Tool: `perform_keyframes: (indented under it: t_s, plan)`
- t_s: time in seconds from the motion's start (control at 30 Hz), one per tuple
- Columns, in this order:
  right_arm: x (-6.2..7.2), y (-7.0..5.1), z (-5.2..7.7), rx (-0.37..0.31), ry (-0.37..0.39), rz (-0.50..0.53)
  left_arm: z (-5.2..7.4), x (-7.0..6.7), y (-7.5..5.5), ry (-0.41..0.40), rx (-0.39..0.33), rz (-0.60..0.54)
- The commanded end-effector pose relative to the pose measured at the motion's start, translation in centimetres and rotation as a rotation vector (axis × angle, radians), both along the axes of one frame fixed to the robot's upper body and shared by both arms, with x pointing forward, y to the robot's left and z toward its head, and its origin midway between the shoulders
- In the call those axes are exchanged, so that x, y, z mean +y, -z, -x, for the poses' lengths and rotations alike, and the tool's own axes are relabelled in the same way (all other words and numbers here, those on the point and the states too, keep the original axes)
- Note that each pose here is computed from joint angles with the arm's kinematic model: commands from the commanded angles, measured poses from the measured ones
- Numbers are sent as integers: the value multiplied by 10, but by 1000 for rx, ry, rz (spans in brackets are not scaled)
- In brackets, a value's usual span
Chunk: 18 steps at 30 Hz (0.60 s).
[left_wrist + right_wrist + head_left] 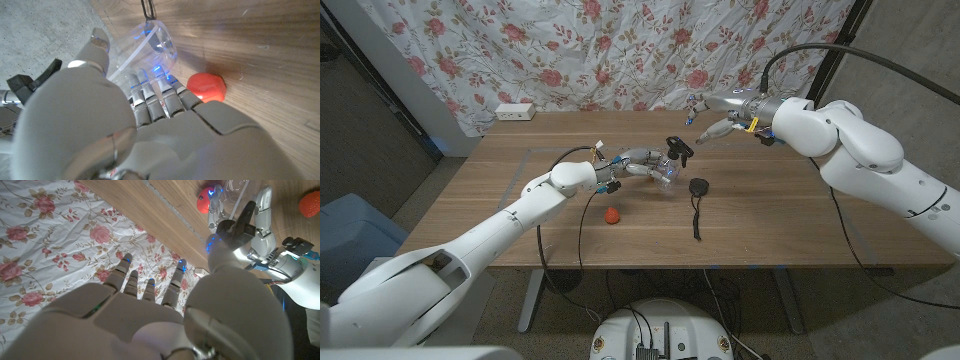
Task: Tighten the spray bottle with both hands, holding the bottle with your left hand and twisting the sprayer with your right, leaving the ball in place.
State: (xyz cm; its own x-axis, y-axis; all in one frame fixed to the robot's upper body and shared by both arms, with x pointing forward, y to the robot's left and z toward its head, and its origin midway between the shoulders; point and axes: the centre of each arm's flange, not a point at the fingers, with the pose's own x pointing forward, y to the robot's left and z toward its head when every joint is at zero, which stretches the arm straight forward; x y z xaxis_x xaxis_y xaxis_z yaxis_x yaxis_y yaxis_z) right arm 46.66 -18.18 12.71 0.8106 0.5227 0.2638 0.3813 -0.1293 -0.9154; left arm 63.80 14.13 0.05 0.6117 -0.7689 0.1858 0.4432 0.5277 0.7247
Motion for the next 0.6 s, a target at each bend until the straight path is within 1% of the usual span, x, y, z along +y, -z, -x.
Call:
perform_keyframes:
  t_s: [0.03,0.37,0.6]
  plan:
    - [-7,-2,-2,13,-80,24,-2,-2,2,3,11,-7]
    - [-6,0,-8,17,-123,46,-3,-1,4,0,15,-9]
    - [-6,1,-11,20,-158,39,-3,-1,4,-4,17,-10]
